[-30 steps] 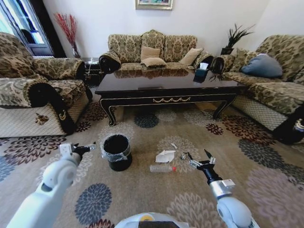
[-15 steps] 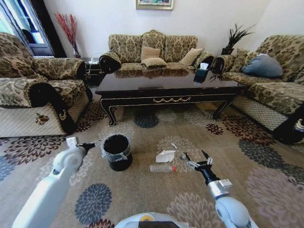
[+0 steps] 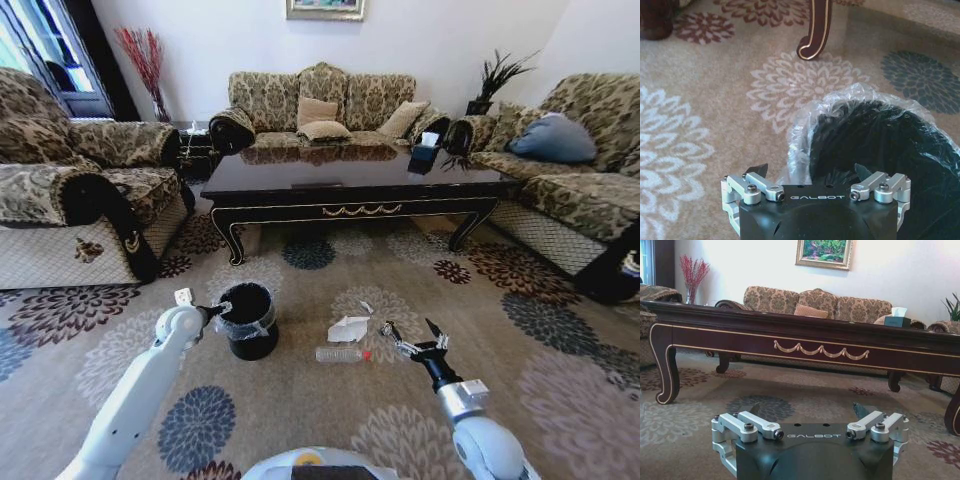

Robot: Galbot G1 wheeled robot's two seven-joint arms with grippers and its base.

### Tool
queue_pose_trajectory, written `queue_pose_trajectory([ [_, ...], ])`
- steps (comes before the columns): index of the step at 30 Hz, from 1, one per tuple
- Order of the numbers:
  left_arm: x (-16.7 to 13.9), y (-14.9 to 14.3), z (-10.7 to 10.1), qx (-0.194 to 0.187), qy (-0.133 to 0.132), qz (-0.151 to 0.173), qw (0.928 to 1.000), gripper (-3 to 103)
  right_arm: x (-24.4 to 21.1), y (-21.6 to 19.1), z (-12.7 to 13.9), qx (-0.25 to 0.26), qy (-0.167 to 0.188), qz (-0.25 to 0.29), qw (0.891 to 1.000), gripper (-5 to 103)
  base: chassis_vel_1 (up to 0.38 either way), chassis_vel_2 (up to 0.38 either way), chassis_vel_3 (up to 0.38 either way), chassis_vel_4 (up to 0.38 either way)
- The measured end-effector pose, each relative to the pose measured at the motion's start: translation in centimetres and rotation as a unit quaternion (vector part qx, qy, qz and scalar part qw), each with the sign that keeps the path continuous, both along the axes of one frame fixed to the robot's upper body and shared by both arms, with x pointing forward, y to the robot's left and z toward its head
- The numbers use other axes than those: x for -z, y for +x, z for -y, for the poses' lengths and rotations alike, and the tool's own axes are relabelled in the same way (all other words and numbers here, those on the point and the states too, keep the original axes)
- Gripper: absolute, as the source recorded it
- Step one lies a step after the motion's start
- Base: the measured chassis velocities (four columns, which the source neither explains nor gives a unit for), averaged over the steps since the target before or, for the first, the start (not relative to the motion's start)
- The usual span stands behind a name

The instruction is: Move to the front of the table and pick up the trash from the floor, then place it into the trash bin.

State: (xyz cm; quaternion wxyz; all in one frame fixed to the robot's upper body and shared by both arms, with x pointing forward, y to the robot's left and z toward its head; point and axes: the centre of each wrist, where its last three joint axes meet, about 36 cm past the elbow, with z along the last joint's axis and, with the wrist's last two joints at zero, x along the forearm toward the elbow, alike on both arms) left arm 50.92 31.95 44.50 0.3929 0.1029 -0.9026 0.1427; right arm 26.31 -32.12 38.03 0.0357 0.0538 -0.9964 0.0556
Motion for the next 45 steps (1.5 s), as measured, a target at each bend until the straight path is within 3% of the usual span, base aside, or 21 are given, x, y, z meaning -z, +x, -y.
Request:
queue_pose_trajectory([
  [4,0.7,1.0,0.3,-0.007,-0.006,-0.012,0.9999,98,0.2,-0.1,0.0,0.002,0.000,-0.002,1.000,100,0.000,0.000,0.000,0.000],
  [10,1.4,1.9,0.6,-0.015,-0.013,-0.026,0.9995,87,0.3,-0.1,0.1,0.004,0.000,-0.003,1.000,100,0.000,0.000,0.000,0.000],
  [17,1.9,1.7,0.5,-0.021,-0.023,-0.038,0.9988,56,0.5,0.0,0.1,0.004,-0.002,-0.003,1.000,100,0.000,0.000,0.000,0.000],
  [20,2.0,1.7,0.3,-0.024,-0.023,-0.039,0.9987,50,0.5,0.1,0.1,0.003,-0.001,-0.003,1.000,100,0.000,0.000,0.000,0.000],
  [23,2.1,1.5,-0.2,-0.029,-0.024,-0.041,0.9984,34,0.7,0.0,0.0,0.004,0.001,-0.005,1.000,100,0.000,0.000,0.000,0.000],
  [25,2.2,1.4,-0.4,-0.031,-0.024,-0.042,0.9983,34,0.8,-0.1,-0.1,0.005,0.002,-0.006,1.000,100,0.000,0.000,0.000,0.000],
  [30,2.4,0.7,-1.3,-0.039,-0.021,-0.045,0.9980,7,0.9,0.0,-0.1,0.004,0.003,-0.005,1.000,100,0.000,0.000,0.000,0.000],
  [34,2.4,0.3,-1.8,-0.042,-0.019,-0.046,0.9979,2,0.9,0.1,-0.2,0.002,0.002,-0.004,1.000,100,0.000,0.000,0.000,0.000],
  [45,0.4,-2.8,-4.0,-0.042,-0.012,-0.032,0.9985,0,0.1,0.8,1.0,-0.015,-0.019,-0.004,1.000,100,0.000,0.000,0.000,0.000],
])
